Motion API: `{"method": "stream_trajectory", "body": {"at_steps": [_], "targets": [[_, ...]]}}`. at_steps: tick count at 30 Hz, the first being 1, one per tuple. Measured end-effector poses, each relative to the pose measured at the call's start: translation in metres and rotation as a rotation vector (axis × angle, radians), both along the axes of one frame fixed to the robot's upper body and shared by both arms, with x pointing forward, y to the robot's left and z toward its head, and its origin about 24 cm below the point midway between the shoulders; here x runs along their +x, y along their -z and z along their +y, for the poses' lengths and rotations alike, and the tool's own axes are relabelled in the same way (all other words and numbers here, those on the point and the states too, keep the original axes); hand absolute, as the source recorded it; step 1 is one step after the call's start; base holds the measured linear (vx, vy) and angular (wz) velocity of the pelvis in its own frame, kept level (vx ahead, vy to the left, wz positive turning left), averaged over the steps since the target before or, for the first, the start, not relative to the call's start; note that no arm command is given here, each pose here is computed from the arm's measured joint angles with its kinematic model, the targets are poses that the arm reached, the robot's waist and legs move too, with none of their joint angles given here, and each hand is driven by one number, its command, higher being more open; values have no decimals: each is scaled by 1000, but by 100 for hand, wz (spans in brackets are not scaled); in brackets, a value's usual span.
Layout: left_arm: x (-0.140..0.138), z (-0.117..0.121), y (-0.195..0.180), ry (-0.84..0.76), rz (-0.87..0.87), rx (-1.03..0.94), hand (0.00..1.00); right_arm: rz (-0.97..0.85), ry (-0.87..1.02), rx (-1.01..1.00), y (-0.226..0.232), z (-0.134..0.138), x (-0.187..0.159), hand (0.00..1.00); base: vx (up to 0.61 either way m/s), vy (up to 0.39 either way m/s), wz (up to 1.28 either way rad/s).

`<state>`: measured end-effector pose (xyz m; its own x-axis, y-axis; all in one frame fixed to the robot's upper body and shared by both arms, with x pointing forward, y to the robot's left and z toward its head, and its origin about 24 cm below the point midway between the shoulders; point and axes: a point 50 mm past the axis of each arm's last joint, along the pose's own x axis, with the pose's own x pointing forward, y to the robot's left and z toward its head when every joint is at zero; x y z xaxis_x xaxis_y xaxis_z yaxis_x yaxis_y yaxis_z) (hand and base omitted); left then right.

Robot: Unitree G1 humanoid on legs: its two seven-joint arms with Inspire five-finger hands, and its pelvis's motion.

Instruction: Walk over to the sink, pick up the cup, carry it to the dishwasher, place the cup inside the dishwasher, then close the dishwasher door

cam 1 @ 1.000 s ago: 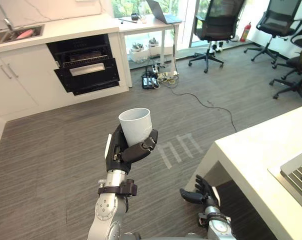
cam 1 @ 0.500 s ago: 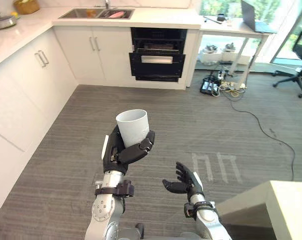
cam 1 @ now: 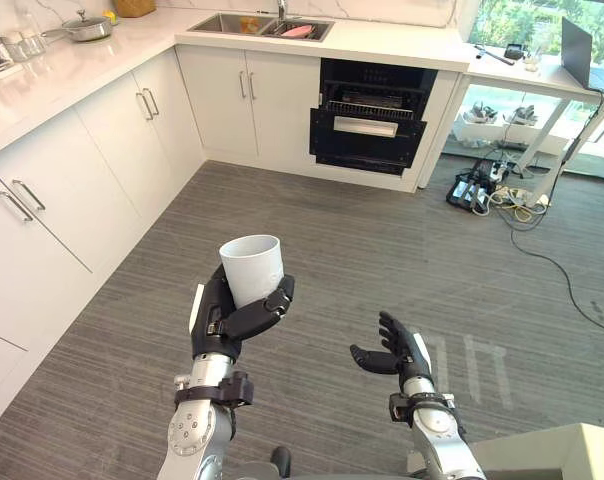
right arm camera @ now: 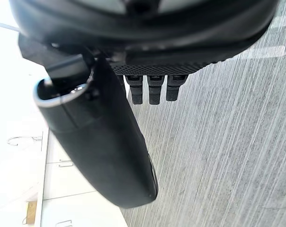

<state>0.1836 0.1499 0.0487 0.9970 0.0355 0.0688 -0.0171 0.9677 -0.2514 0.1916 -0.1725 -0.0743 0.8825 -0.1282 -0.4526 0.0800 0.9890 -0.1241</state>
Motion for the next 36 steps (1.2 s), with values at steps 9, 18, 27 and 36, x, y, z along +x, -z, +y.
{"method": "stream_trajectory", "body": {"at_steps": [9, 18, 27, 36], "targets": [[6, -4, 11, 19, 43, -6, 30, 56, 54, -13, 9, -14, -12, 90, -12, 9, -8], [18, -16, 10, 26, 36, -40, 30, 121, 111, -38, 18, -21, -34, 90, 7, -38, 9], [21, -10, 7, -51, 29, -64, 30, -20, 175, -137, -10, -39, -7, 90, -27, -33, 29], [12, 1, 5, -105, 30, -56, 30, -95, 182, -128, -24, -32, 13, 90, 83, 105, 17]]}}
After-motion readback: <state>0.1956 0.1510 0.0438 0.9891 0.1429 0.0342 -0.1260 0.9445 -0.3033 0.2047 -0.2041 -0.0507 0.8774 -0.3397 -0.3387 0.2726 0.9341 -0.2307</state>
